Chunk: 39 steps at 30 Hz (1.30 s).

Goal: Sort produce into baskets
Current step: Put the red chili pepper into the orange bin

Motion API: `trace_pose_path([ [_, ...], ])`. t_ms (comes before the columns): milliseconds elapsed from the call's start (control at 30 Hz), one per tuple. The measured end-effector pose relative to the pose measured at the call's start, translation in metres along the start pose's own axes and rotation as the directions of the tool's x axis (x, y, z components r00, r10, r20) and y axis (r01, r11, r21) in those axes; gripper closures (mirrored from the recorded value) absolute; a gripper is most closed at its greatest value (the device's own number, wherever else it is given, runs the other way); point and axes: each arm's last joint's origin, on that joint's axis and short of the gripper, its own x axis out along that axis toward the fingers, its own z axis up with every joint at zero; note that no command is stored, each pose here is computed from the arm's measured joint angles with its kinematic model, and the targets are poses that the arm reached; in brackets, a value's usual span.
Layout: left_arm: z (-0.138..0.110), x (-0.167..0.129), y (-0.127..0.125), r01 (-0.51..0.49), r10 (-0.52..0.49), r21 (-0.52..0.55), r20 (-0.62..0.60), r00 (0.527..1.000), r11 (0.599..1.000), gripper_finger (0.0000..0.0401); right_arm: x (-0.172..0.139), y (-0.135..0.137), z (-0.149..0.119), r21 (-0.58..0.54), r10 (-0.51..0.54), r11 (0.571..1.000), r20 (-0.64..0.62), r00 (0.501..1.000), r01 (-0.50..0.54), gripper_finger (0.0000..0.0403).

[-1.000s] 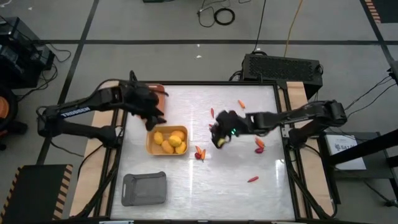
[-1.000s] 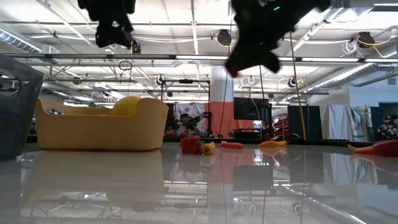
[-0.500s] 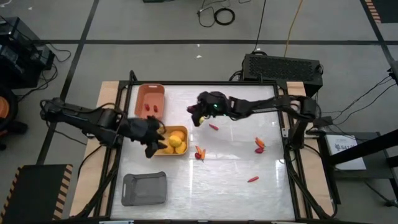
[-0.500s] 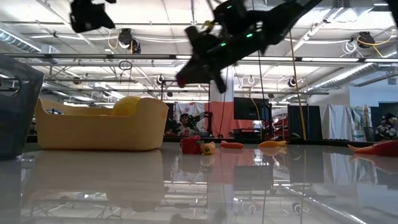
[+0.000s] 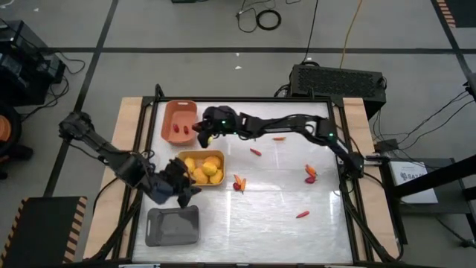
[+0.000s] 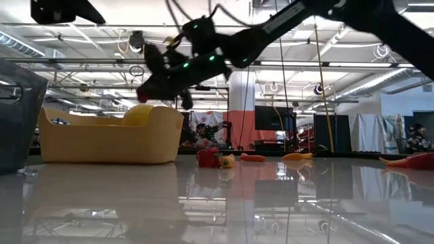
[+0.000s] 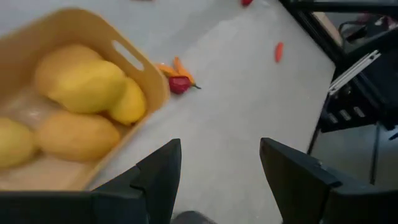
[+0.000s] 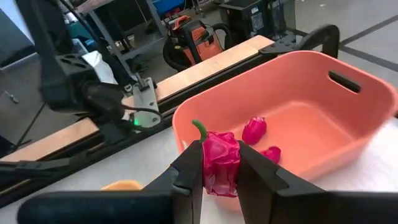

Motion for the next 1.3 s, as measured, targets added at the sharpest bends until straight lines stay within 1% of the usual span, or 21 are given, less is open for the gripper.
trace_pose_path([
  [133, -0.011, 0.013, -0.011, 0.022, -0.022, -0.02, 0.0, 1.0, 1.0, 0.0175, 0.022, -0.003, -0.005, -0.001, 0.004, 1.0, 0.01, 1.0, -0.004, 0.0332],
  [267, -0.016, 0.025, -0.018, 0.041, -0.041, -0.027, 0.005, 0.999, 0.999, 0.0175, 0.039, -0.006, -0.009, -0.016, 0.008, 1.0, 0.034, 0.999, -0.007, 0.0332],
  [467, -0.018, 0.028, -0.019, 0.037, -0.037, -0.025, 0.004, 0.999, 0.999, 0.0175, 0.06, -0.014, -0.014, -0.041, 0.009, 0.999, 0.059, 0.998, -0.006, 0.0332],
  [567, -0.017, 0.027, -0.021, 0.059, -0.059, -0.036, 0.01, 0.998, 0.998, 0.0175, 0.063, -0.017, -0.016, -0.045, 0.007, 0.999, 0.073, 0.997, -0.004, 0.0332],
  [733, -0.017, 0.027, -0.021, 0.059, -0.059, -0.034, 0.01, 0.998, 0.998, 0.0175, 0.063, -0.021, -0.015, -0.078, -0.003, 0.997, 0.077, 0.997, 0.009, 0.0325],
  [867, -0.017, 0.028, -0.02, 0.049, -0.049, -0.026, 0.006, 0.999, 0.998, 0.0175, 0.063, -0.024, -0.014, -0.095, -0.009, 0.995, 0.073, 0.997, 0.016, 0.03],
  [1100, -0.017, 0.028, -0.02, 0.049, -0.049, -0.028, -0.007, 0.999, 0.998, 0.0175, 0.062, -0.033, -0.012, -0.086, -0.025, 0.996, 0.067, 0.997, 0.03, 0.0255],
  [1200, -0.014, 0.03, -0.019, 0.053, -0.055, -0.04, -0.034, 0.998, 0.998, 0.0175, 0.062, -0.037, -0.011, -0.085, -0.028, 0.996, 0.067, 0.997, 0.034, 0.0244],
  [1300, -0.011, 0.032, -0.018, 0.056, -0.06, -0.054, -0.057, 0.997, 0.997, 0.0175, 0.062, -0.042, -0.012, -0.073, -0.036, 0.997, 0.036, 0.999, 0.039, 0.0238],
])
